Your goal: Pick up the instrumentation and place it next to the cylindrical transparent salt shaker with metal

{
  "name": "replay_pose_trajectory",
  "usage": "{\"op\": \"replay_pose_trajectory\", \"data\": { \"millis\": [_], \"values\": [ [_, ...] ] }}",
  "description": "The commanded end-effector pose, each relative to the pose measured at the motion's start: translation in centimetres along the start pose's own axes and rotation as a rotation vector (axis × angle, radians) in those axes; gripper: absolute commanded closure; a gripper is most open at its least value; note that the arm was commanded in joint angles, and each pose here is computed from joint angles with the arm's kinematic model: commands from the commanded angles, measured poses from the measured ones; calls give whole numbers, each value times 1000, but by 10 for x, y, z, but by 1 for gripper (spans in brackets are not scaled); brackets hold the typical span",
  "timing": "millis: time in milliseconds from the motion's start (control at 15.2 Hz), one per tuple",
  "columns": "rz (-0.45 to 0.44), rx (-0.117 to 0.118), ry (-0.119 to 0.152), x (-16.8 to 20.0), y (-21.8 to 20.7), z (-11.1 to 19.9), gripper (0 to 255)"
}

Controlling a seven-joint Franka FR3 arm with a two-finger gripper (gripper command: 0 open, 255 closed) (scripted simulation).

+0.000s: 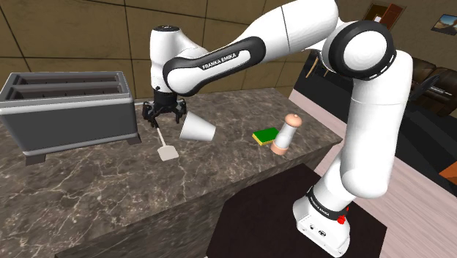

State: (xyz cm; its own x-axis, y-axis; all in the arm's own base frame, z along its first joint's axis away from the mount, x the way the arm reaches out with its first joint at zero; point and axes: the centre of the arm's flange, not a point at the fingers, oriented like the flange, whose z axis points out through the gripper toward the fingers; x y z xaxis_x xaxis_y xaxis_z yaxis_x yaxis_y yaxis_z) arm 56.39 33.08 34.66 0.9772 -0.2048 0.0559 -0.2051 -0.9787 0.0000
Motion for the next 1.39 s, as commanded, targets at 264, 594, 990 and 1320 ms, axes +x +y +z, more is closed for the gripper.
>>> {"op": "replay_pose_trajectory", "data": {
  "millis": [264, 594, 990, 1320],
  "values": [
    [8, 0, 10, 9, -18, 28, 0],
    [8, 0, 10, 9, -18, 47, 0],
    [8, 0, 10, 9, -18, 47, 0],
    [8, 0, 10, 9, -18, 47, 255]
  ]
}}
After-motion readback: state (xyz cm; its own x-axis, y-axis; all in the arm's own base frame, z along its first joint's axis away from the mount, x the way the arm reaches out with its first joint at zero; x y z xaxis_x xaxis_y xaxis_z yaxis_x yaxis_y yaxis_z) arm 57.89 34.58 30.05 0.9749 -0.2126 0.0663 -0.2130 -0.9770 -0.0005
